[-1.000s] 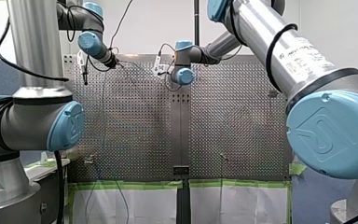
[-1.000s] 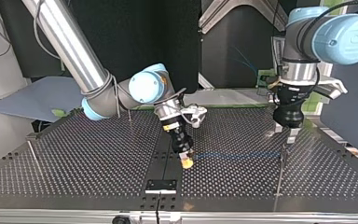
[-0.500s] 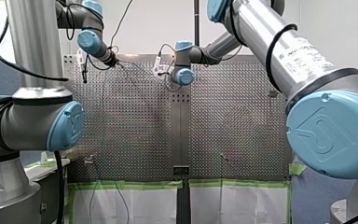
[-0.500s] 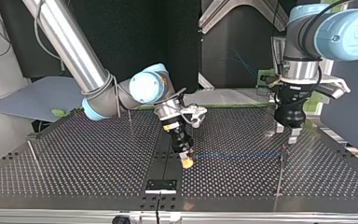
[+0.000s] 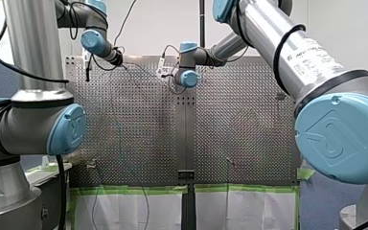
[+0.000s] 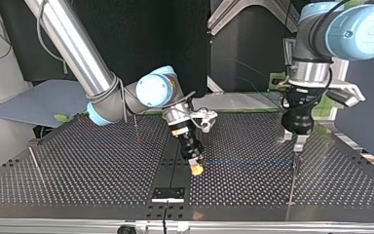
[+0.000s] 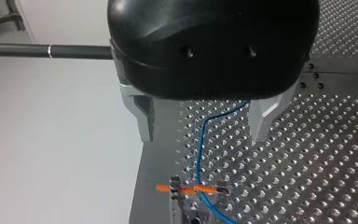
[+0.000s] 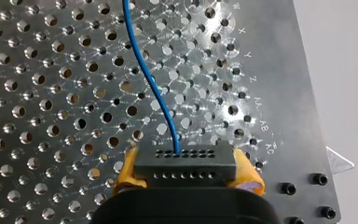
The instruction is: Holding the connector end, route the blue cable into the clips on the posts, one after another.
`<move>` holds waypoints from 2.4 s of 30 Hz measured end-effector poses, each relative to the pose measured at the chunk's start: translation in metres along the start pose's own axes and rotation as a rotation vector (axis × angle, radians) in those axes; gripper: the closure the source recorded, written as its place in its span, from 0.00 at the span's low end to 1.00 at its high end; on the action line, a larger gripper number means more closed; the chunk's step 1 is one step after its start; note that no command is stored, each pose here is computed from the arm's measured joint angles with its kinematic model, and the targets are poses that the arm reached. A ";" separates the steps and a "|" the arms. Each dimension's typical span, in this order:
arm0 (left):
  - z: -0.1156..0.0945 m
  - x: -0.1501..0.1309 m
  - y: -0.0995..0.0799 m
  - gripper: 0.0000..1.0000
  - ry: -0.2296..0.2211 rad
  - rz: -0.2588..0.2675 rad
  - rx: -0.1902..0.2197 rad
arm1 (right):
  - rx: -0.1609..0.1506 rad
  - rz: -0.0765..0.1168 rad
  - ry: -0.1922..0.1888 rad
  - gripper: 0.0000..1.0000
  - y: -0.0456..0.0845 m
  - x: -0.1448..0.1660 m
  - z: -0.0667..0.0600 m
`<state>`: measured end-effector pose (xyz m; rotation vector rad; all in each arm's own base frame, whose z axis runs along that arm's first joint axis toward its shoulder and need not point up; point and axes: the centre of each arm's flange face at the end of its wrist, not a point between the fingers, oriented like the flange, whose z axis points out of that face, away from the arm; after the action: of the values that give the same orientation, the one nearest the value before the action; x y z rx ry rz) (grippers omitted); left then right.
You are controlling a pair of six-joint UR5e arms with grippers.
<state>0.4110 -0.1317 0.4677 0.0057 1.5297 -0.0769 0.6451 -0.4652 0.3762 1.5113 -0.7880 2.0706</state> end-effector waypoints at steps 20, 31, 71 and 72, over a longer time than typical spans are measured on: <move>0.041 -0.021 -0.031 0.00 0.003 0.030 -0.011 | 0.007 -0.001 0.002 1.00 -0.004 0.003 0.000; 0.067 -0.018 -0.038 0.00 0.027 0.031 -0.045 | 0.008 -0.001 0.001 1.00 -0.005 0.005 0.000; 0.101 -0.002 -0.048 0.16 0.013 0.045 -0.116 | 0.007 0.000 -0.016 1.00 -0.006 0.004 -0.003; 0.100 -0.002 -0.048 0.33 0.012 0.049 -0.121 | 0.008 0.000 -0.017 1.00 -0.006 0.004 -0.003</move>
<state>0.5085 -0.1851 0.4760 -0.0523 1.5433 0.0547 0.6465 -0.4587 0.3802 1.5343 -0.7870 2.0656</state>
